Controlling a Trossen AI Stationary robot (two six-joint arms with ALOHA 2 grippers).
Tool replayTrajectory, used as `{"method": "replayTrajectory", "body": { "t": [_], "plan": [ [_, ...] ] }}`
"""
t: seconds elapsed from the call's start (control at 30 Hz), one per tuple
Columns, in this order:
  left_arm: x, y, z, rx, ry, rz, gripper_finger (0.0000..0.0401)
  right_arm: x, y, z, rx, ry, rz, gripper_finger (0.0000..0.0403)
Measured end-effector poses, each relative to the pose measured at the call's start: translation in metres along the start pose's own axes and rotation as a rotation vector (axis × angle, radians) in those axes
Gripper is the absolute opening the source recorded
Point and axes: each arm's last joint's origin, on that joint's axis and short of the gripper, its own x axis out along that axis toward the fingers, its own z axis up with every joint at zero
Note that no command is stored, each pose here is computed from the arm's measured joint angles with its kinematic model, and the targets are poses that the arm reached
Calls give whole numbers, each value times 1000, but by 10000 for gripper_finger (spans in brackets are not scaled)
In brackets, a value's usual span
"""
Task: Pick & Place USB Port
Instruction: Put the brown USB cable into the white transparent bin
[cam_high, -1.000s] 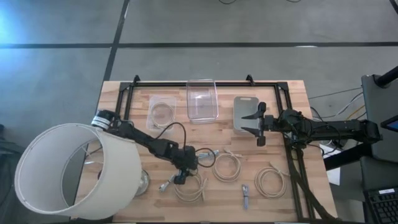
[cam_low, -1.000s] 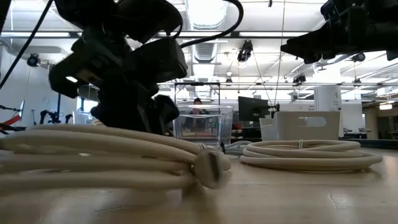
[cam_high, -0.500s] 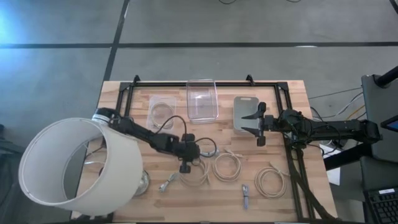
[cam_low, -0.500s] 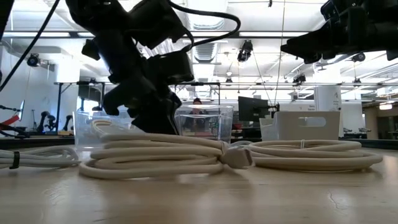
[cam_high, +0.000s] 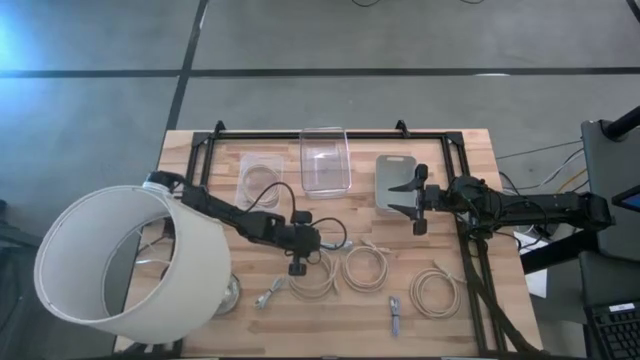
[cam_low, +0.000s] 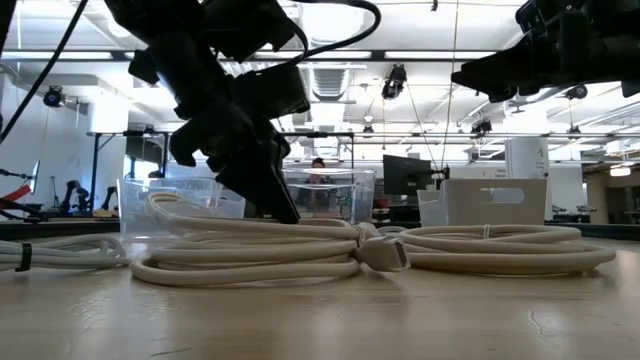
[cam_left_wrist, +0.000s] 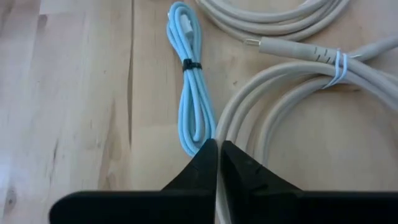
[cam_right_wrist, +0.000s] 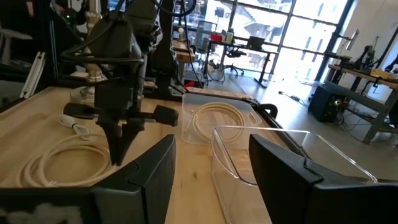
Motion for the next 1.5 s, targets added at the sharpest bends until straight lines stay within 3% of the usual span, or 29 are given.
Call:
{"method": "replayTrajectory", "body": {
  "t": [0.17,0.4,0.8,0.97,1.23,1.5],
  "plan": [
    [0,1,0,-13,0,11,15,0,0,0,0,0,0,201],
    [-1,-3,0,-92,10,-121,43,0,0,0,0,0,0,201],
    [-1,-5,1,-148,14,-158,210,0,0,0,0,0,0,201],
    [1,-6,0,-129,14,-160,258,0,0,0,0,0,0,201],
    [18,-14,-9,-91,60,-214,264,0,0,0,-2,3,0,201],
    [21,-14,-11,45,48,-143,240,0,0,0,-15,4,0,201]
  ]
}}
